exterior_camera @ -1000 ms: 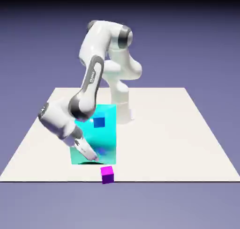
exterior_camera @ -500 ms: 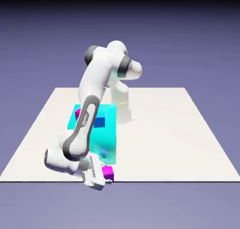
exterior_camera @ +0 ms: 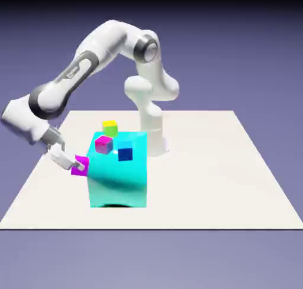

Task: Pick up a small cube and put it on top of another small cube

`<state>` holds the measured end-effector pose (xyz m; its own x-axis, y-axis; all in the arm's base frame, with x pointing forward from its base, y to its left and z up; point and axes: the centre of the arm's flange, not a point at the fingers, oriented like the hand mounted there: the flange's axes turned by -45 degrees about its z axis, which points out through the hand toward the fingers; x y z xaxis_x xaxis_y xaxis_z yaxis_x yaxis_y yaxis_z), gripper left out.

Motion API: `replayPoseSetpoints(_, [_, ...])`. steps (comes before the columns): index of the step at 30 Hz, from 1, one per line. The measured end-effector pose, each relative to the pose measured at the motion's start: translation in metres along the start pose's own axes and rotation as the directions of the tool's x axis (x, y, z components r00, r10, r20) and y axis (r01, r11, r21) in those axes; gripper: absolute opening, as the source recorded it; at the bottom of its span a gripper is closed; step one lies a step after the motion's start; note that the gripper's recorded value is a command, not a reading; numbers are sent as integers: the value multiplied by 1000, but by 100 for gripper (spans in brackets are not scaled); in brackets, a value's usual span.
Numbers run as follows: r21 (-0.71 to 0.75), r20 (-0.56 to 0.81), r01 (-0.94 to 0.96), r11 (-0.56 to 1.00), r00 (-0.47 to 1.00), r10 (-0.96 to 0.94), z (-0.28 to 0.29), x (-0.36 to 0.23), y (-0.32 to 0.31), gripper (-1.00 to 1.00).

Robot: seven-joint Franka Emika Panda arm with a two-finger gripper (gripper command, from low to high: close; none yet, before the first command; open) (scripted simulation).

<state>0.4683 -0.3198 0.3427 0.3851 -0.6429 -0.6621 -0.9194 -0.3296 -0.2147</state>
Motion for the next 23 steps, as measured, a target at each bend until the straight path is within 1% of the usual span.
replayPoseSetpoints(5, [-124,52,73,990,996,-67,-23,-54,48,-100])
replayPoseSetpoints(9, [-344,222,103,933,975,-26,19,-82,54,-100])
replayPoseSetpoints(12, [-452,330,150,879,944,8,24,-112,71,-100])
replayPoseSetpoints(13, [-429,356,167,888,934,-4,11,-121,81,-100])
replayPoseSetpoints(15, [-425,360,174,888,933,-11,10,-123,80,-100])
replayPoseSetpoints(21, [-425,360,174,888,933,-11,66,-125,108,-100])
replayPoseSetpoints(22, [-426,360,175,888,933,-11,66,-125,107,100])
replayPoseSetpoints(23, [-428,360,176,887,933,-12,66,-125,107,100])
